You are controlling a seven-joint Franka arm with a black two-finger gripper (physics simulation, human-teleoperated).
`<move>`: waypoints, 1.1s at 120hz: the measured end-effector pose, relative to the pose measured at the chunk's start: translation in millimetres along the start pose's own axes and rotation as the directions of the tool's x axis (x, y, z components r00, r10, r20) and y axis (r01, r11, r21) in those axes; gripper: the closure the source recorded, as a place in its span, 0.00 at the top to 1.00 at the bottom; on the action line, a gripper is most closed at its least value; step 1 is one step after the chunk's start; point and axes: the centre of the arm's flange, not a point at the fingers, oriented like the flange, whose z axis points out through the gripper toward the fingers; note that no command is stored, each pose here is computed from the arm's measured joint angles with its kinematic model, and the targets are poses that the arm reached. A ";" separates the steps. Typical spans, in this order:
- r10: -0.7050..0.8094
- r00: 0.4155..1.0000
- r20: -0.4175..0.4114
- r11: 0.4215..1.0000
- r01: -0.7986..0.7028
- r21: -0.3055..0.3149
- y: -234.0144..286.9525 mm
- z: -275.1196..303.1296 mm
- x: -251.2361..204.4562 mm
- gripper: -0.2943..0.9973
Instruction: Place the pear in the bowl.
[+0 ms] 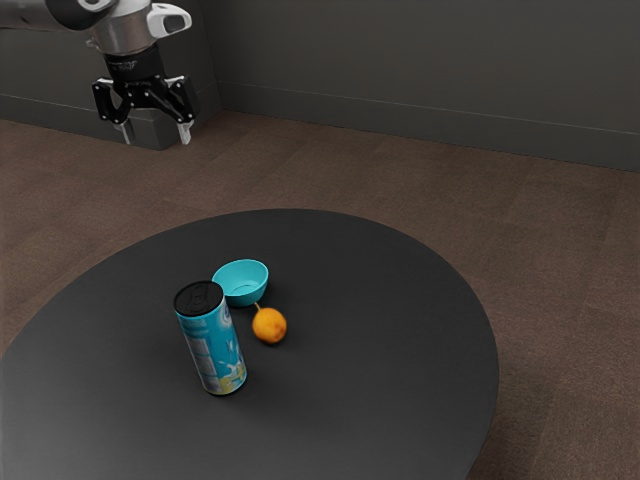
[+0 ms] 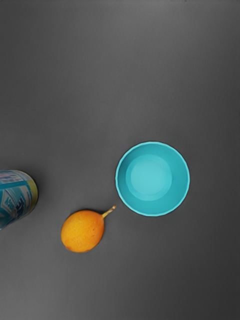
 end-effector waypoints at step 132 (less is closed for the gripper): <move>-0.597 0.793 0.120 0.801 0.596 0.047 109.2 321.1 26.7 0.77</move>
